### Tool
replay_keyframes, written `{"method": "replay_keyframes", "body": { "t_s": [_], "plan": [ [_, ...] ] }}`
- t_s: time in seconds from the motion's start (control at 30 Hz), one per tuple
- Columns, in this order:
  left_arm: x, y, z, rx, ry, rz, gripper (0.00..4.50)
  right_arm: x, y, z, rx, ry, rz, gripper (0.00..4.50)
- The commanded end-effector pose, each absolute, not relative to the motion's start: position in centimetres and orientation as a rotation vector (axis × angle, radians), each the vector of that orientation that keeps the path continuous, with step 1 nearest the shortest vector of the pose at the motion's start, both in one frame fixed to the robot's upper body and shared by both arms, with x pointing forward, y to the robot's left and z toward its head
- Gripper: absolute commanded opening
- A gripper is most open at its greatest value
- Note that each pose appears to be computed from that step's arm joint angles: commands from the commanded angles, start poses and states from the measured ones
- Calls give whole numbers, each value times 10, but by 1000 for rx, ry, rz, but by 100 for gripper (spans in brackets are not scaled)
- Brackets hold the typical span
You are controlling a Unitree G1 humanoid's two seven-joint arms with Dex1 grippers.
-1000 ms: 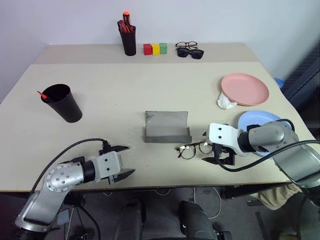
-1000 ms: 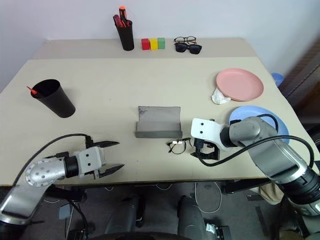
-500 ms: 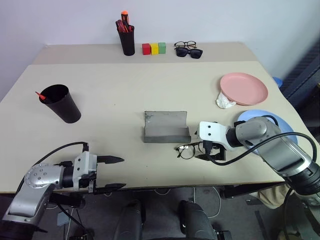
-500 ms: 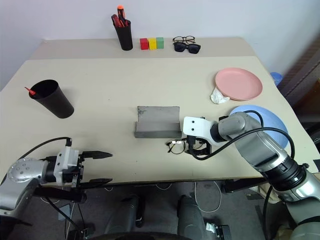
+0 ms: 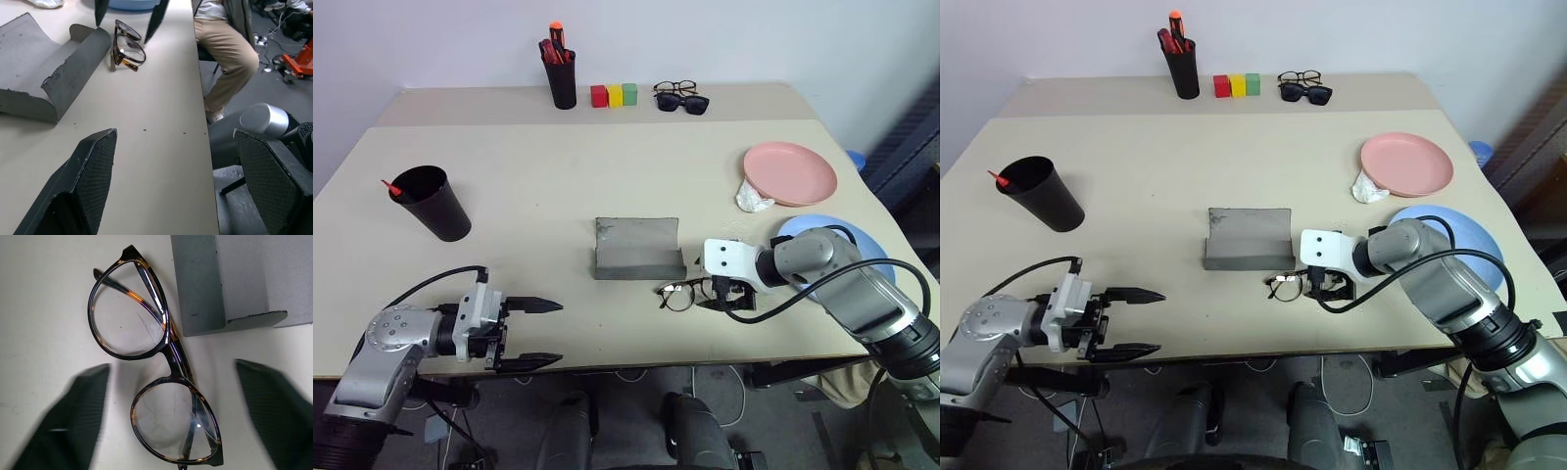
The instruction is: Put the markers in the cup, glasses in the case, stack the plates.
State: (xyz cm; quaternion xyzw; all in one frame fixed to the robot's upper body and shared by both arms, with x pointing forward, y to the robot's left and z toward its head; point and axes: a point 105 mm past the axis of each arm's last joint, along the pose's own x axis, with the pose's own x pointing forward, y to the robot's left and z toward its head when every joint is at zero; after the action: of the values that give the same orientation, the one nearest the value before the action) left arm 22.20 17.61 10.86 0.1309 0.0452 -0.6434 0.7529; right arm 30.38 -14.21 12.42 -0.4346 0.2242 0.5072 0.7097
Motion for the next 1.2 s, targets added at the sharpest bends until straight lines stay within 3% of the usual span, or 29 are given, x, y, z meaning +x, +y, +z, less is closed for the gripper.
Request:
{"method": "replay_keyframes", "body": {
  "t_s": [0.03,0.33,0.43,0.53,0.93,1.2],
  "plan": [
    [223,175,111,304,81,-1403,396,306,-141,138,-989,446,1110,233],
    [223,174,109,304,81,-1400,396,305,-142,136,-990,455,1118,233],
    [223,173,109,304,81,-1399,396,306,-141,135,-989,454,1119,150],
    [222,173,109,306,83,-1397,396,306,-140,135,-989,450,1121,4],
    [219,172,107,305,85,-1376,396,306,-138,135,-986,449,1136,4],
    [219,170,105,295,84,-1368,396,277,-114,173,-817,381,1312,4]
  ]
}}
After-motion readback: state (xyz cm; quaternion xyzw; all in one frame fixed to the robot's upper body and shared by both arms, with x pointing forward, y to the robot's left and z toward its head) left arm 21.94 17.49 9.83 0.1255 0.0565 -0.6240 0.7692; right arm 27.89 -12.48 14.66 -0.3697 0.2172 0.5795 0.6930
